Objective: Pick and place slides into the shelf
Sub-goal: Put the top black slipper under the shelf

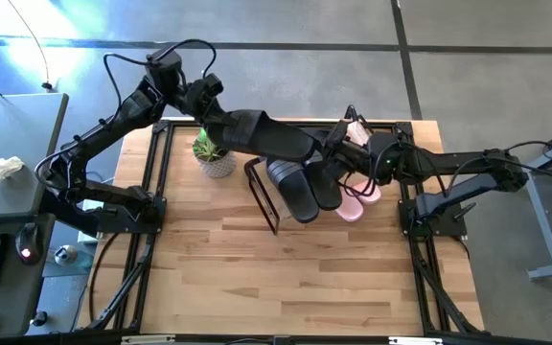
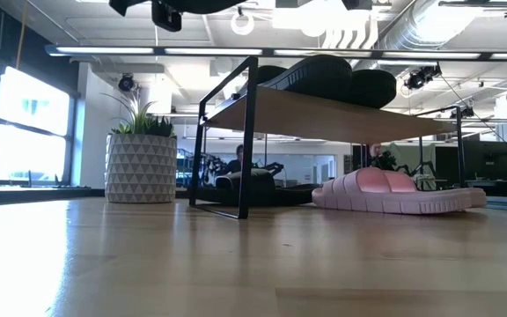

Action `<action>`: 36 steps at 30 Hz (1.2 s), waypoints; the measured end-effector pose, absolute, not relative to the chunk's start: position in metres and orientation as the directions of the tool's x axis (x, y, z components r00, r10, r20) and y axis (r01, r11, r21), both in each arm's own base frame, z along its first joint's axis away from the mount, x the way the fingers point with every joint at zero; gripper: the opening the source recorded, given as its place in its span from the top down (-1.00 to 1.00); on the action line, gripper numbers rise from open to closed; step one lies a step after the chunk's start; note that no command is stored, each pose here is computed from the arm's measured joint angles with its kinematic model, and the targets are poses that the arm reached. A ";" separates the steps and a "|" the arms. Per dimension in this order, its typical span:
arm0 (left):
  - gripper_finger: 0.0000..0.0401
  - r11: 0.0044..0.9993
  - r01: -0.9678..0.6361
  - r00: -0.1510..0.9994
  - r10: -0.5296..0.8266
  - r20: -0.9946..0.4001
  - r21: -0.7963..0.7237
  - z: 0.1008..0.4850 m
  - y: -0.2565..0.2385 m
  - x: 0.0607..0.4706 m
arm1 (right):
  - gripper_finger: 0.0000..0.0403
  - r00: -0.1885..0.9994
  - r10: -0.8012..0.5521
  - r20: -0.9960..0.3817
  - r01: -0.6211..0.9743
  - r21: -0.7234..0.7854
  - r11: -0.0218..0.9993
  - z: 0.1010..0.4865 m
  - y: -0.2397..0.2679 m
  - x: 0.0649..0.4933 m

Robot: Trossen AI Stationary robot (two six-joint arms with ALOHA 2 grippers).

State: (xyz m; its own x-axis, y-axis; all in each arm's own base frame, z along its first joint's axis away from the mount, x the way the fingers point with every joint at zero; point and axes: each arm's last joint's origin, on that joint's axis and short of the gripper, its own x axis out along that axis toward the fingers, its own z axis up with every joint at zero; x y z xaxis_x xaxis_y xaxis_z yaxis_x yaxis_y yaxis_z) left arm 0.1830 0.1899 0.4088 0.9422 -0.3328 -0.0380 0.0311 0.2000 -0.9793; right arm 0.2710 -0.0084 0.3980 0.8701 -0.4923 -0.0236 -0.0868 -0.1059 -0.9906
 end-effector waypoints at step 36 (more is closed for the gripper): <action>0.98 0.217 0.018 0.956 -0.288 -0.047 -0.976 0.407 0.192 0.184 | 0.45 0.880 -0.475 -0.016 -0.040 -0.998 -0.040 0.399 0.006 0.270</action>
State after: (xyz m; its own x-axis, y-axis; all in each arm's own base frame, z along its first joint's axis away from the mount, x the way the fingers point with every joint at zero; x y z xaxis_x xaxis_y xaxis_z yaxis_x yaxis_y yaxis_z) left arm 0.1837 0.1920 0.4074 0.9564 -0.2882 -0.0465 0.0178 0.2166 -0.9761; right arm 0.2700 0.0056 0.3989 0.8797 -0.4753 -0.0165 -0.0401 -0.0395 -0.9984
